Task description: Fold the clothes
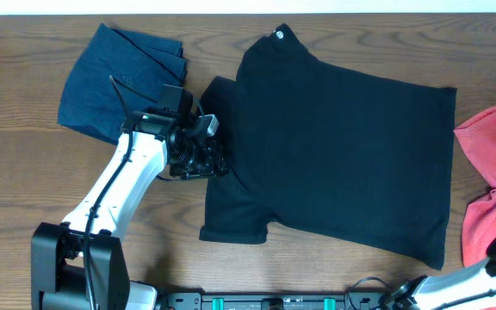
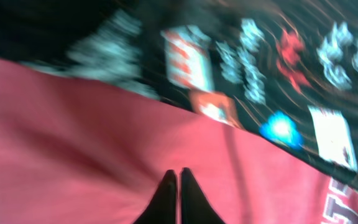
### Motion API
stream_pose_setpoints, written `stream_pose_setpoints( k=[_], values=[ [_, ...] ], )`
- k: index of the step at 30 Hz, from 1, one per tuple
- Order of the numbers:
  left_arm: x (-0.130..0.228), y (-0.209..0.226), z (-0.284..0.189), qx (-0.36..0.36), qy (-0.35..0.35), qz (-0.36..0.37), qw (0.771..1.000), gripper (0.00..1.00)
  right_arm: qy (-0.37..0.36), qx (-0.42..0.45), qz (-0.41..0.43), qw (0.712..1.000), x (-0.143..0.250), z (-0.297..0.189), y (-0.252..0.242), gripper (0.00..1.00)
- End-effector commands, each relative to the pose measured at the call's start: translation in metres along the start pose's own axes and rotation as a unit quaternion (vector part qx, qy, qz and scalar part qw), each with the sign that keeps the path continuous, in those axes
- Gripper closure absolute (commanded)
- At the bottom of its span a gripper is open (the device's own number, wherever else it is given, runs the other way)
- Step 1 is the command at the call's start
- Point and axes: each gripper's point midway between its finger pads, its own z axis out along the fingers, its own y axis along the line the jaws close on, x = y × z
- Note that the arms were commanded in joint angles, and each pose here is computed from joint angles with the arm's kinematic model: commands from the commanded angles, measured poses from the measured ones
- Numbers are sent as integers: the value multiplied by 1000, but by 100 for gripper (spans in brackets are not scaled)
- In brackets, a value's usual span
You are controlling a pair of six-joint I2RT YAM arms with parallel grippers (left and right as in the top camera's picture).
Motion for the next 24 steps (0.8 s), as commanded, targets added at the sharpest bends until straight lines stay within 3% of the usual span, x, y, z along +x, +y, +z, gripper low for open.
stream_pose_setpoints(
  k=[1, 5, 10, 12, 16, 20, 24],
  values=[
    [-10, 0, -4, -3, -18, 5, 1000, 48, 8, -185, -55, 981, -6, -55, 70, 88],
    [-23, 0, -4, -6, -44, 16, 999, 44, 54, -267, -81, 959, 23, -76, 111, 79],
    [-47, 19, -7, -65, -93, 29, 993, 33, 147, -255, -121, 948, 93, -72, 134, 74],
    [-54, 25, -3, -76, -101, 34, 991, 21, 188, -247, -141, 940, 124, -69, 140, 68],
    [-51, 37, 19, -83, -68, 20, 994, 20, 236, -235, -169, 928, 163, -69, 145, 71],
    [-33, 56, 46, -100, -6, 1, 995, 23, 249, -237, -199, 918, 179, -75, 150, 76],
    [-23, 72, 69, -114, 33, -10, 993, 47, 267, -228, -204, 914, 190, -79, 146, 76]
  ],
)
